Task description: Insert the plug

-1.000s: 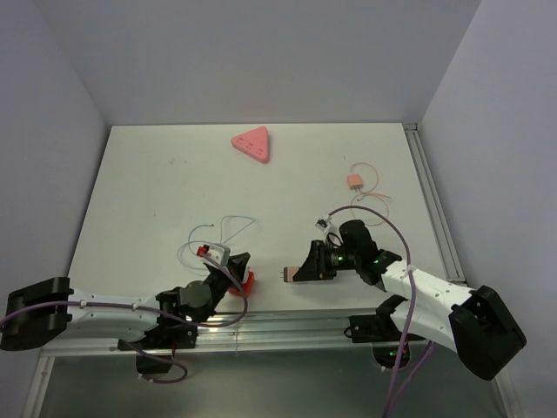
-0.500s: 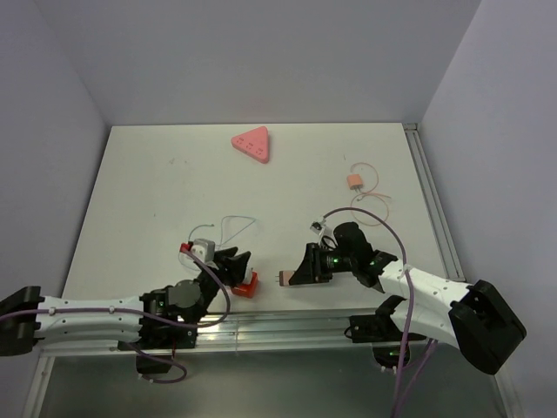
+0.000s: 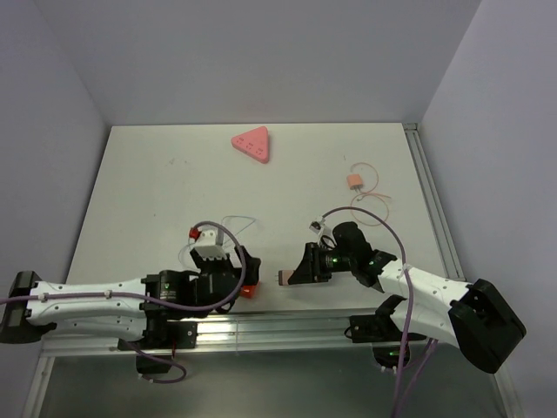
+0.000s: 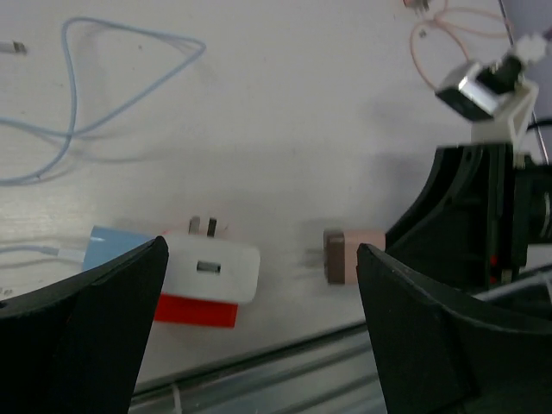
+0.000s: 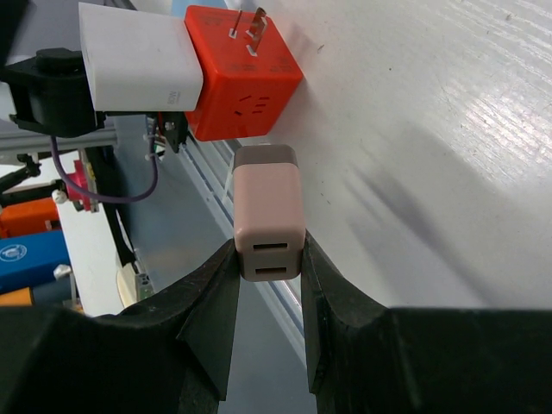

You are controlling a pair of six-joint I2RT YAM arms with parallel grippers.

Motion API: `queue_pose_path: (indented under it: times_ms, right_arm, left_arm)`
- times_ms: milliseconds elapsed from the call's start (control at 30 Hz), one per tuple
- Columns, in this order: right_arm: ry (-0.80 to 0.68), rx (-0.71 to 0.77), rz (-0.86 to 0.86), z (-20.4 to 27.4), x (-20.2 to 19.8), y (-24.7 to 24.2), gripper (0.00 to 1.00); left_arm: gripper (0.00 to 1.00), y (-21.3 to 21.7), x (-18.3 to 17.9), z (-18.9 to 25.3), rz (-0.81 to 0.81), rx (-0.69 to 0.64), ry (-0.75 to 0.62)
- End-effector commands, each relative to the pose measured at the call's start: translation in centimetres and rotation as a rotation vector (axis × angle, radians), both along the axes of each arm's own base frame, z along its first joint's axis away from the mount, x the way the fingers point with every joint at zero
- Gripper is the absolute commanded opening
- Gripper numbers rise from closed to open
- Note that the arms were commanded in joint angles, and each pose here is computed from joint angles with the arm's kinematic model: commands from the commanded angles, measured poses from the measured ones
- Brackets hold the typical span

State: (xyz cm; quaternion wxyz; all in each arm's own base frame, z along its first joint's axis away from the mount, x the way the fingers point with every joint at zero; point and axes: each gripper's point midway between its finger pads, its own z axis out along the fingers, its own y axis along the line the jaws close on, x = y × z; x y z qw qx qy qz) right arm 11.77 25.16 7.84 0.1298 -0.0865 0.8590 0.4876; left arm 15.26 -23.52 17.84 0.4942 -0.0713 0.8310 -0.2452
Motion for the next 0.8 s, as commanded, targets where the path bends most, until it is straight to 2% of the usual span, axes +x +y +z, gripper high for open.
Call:
queue_pose_path:
  times_ms: [0, 133, 233, 367, 467, 633, 767]
  right_arm:
    - [-0.076, 0.039, 0.013, 1.8, 1.1, 1.0, 0.00]
    - [-0.087, 0.036, 0.010, 1.8, 1.0, 0.7, 0.00]
    - [-0.084, 0.037, 0.011, 1.8, 0.8, 0.7, 0.00]
    - [-0.093, 0.037, 0.004, 1.9, 0.8, 0.5, 0.00]
    - [-0.090, 0.036, 0.002, 1.6, 0.7, 0.4, 0.00]
    - [-0.085, 0.040, -0.001, 1.5, 0.6, 0.3, 0.00]
    - [-0.091, 0.041, -0.007, 1.5, 0.5, 0.2, 0.00]
  left_arm:
    - [0.95, 0.7, -2.5, 0.1, -0.058, -0.049, -0.004]
    - [1.00, 1.8, -3.3, 1.1, -0.087, -0.105, -0.039]
    - [1.00, 2.5, -3.4, 0.1, -0.073, -0.109, -0.012]
    - [0.99, 2.5, -3.9, -2.6, -0.059, -0.049, 0.039]
    - [0.99, 2.2, -4.7, -3.9, -0.056, 0.022, 0.010]
    - [0.90, 1.7, -7.0, -5.3, -0.080, 0.127, 0.006]
    - [0.89, 2.4, -7.7, -7.6, -0.060, 0.184, 0.061]
